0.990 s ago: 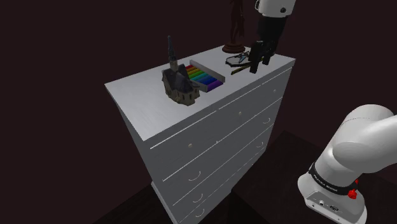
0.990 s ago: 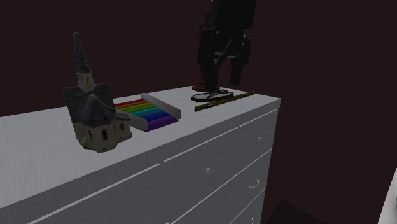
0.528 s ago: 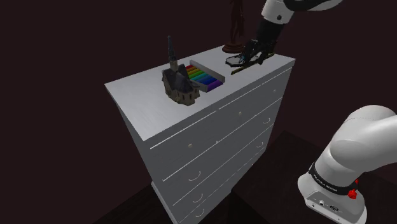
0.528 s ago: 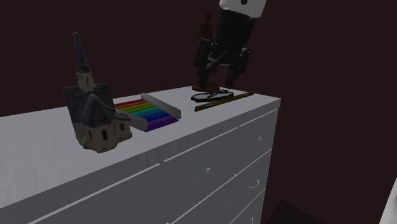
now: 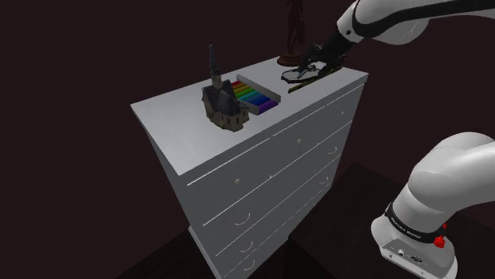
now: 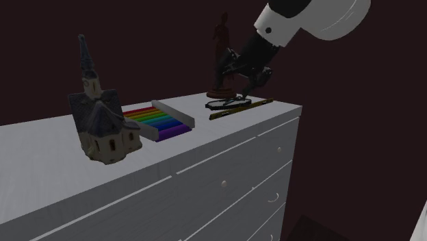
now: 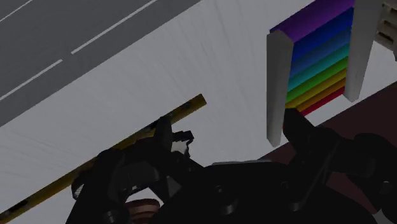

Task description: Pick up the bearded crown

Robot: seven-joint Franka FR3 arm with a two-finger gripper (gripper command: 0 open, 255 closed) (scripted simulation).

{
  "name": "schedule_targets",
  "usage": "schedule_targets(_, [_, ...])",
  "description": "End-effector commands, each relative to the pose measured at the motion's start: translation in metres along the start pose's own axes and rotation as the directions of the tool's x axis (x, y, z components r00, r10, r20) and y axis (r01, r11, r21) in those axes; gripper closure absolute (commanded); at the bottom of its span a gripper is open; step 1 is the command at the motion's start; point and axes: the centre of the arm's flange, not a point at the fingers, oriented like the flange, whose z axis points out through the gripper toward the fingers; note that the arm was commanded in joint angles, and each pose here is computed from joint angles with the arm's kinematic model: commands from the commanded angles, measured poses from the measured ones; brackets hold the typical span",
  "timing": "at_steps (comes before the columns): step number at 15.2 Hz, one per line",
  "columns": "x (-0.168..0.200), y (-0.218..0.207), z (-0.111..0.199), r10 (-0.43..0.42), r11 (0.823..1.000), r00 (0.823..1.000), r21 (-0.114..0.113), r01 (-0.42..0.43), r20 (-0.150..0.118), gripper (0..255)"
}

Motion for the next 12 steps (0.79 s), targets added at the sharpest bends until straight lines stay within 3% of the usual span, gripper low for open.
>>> schedule_targets(1, [0.009, 0.021, 0.009, 0.088, 0.996, 0.992, 0.033, -0.086, -0.088, 0])
schedule_targets(3, [0.015, 0.042, 0.016, 0.174, 0.984, 0.971, 0.073, -0.164, -0.163, 0])
schedule_targets(6, [0.021, 0.073, 0.028, 0.301, 0.952, 0.916, 0.142, -0.271, -0.267, 0])
schedule_targets(9, [0.026, 0.104, 0.041, 0.424, 0.904, 0.833, 0.223, -0.365, -0.356, 0])
schedule_targets(12, [0.028, 0.135, 0.055, 0.539, 0.842, 0.725, 0.311, -0.442, -0.429, 0])
